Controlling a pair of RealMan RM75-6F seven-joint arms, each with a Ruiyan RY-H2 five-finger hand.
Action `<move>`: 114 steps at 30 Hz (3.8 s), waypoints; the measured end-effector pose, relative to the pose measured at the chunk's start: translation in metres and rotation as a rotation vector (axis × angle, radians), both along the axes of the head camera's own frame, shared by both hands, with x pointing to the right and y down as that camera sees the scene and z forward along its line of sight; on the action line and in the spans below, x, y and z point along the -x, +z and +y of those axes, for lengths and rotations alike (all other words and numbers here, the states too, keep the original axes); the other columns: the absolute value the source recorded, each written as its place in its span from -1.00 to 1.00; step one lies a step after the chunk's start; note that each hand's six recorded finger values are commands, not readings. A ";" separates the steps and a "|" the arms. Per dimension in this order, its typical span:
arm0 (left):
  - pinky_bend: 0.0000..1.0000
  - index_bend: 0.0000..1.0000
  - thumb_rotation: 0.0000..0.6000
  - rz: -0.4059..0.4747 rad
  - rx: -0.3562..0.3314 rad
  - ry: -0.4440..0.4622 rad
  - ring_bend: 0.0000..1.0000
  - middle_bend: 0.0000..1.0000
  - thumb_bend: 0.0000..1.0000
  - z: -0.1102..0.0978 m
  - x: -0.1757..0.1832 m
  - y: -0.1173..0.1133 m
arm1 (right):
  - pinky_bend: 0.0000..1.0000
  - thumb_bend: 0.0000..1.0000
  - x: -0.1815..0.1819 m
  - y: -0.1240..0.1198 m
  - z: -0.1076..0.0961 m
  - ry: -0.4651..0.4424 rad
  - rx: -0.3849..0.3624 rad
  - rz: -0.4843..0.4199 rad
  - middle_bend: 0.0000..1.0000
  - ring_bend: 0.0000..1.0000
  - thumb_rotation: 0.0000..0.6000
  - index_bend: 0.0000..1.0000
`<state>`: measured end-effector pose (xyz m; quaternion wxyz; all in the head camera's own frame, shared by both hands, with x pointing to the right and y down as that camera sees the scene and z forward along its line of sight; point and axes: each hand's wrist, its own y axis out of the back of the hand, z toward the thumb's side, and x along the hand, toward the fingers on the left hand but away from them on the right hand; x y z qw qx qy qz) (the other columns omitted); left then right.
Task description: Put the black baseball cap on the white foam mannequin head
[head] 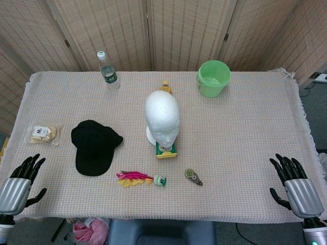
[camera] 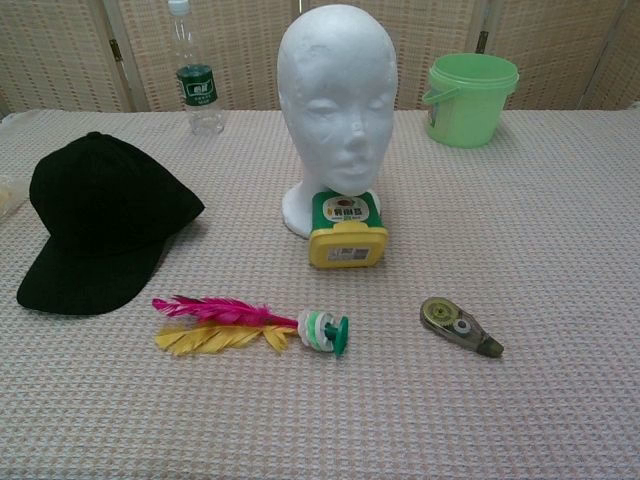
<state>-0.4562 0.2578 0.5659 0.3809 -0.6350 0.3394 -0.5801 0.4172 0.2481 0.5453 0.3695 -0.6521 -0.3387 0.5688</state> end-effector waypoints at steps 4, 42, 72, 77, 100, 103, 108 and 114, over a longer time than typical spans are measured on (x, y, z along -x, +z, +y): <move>-0.53 -0.89 1.00 -0.003 -0.011 0.001 -0.97 -0.92 -0.40 0.001 -0.002 -0.002 | -1.00 -0.42 0.001 0.002 0.000 -0.009 0.012 -0.006 -1.00 -1.00 1.00 -1.00; -0.51 -0.46 1.00 0.044 -0.100 0.212 -0.66 -0.34 -0.40 0.017 -0.090 0.099 | -1.00 -0.45 0.009 -0.017 0.003 -0.062 -0.016 -0.091 -1.00 -1.00 1.00 -1.00; -0.51 -0.49 1.00 -0.098 -0.171 0.255 -0.68 -0.34 -0.40 0.010 -0.110 0.143 | -1.00 -0.45 0.007 -0.029 0.006 -0.057 -0.046 -0.107 -1.00 -1.00 1.00 -1.00; -0.51 -0.49 1.00 -0.115 -0.181 0.262 -0.68 -0.34 -0.40 0.010 -0.112 0.146 | -1.00 -0.45 0.006 -0.031 0.006 -0.056 -0.051 -0.111 -1.00 -1.00 1.00 -1.00; -0.51 -0.48 1.00 -0.138 -0.198 0.271 -0.68 -0.33 -0.40 -0.001 -0.118 0.161 | -1.00 -0.45 0.001 -0.035 0.003 -0.037 -0.068 -0.114 -1.00 -1.00 1.00 -1.00; -0.51 -0.47 1.00 -0.145 -0.209 0.273 -0.68 -0.30 -0.40 -0.001 -0.116 0.161 | -1.00 -0.45 0.000 -0.034 0.003 -0.036 -0.066 -0.112 -1.00 -1.00 1.00 -1.00; -0.51 -0.42 1.00 -0.143 -0.240 0.265 -0.64 -0.24 -0.40 -0.003 -0.114 0.158 | -1.00 -0.45 0.001 -0.033 0.003 -0.036 -0.064 -0.108 -1.00 -1.00 1.00 -1.00; -0.50 -0.36 1.00 -0.132 -0.256 0.263 -0.59 -0.17 -0.40 -0.003 -0.116 0.159 | -1.00 -0.45 0.001 -0.033 0.003 -0.035 -0.067 -0.107 -1.00 -1.00 1.00 -1.00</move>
